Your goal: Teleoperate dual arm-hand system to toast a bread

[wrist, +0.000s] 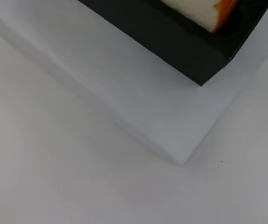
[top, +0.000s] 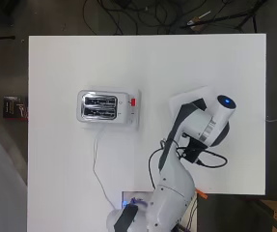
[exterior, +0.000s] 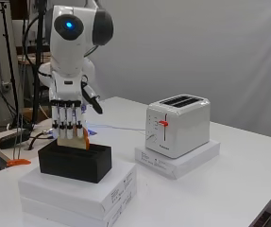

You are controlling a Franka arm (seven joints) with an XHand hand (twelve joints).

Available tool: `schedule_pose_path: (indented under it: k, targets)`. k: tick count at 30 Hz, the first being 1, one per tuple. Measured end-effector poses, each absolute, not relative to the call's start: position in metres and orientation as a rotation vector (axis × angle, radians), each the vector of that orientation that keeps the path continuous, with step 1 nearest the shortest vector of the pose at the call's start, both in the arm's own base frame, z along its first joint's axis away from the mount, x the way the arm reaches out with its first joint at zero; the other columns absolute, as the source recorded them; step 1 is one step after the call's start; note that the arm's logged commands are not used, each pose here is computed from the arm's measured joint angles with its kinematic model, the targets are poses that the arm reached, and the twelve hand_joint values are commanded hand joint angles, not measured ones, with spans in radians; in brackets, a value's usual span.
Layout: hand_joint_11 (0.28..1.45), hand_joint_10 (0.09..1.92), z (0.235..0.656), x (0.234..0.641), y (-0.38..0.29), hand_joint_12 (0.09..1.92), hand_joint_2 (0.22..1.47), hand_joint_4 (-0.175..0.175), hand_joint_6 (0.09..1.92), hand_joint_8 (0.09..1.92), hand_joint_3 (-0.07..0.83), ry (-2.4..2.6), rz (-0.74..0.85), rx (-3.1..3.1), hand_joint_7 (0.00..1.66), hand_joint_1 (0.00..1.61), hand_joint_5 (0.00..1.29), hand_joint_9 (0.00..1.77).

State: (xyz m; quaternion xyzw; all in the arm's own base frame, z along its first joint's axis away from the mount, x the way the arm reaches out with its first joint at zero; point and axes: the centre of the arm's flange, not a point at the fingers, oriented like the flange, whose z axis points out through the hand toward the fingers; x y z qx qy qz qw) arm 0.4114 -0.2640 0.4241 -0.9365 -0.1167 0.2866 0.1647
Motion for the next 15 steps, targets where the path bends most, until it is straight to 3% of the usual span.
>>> schedule_pose_path:
  k: [4,6,9,11,15]
  targets:
    - [0.38,0.09,0.384,0.407,-0.260,0.09,0.88,0.033,0.09,0.09,-0.017,-0.370,0.836,-2.697,0.39,0.16,0.36,0.44]
    - [0.37,0.09,0.385,0.397,-0.254,0.09,0.87,0.015,0.09,0.09,-0.015,-0.398,0.780,-2.742,0.37,0.16,0.34,0.41]
    - [0.36,0.09,0.424,0.378,-0.244,0.09,0.88,0.004,0.09,0.09,-0.010,-0.446,0.599,-2.839,0.35,0.18,0.33,0.38]
    - [0.38,0.09,0.460,0.365,-0.238,0.09,0.89,0.002,0.09,0.09,-0.003,-0.475,0.445,-2.912,0.41,0.18,0.36,0.46]
    - [0.41,0.09,0.515,0.342,-0.230,0.09,0.92,0.038,0.09,0.09,0.007,-0.492,0.245,-2.976,0.47,0.15,0.41,0.52]
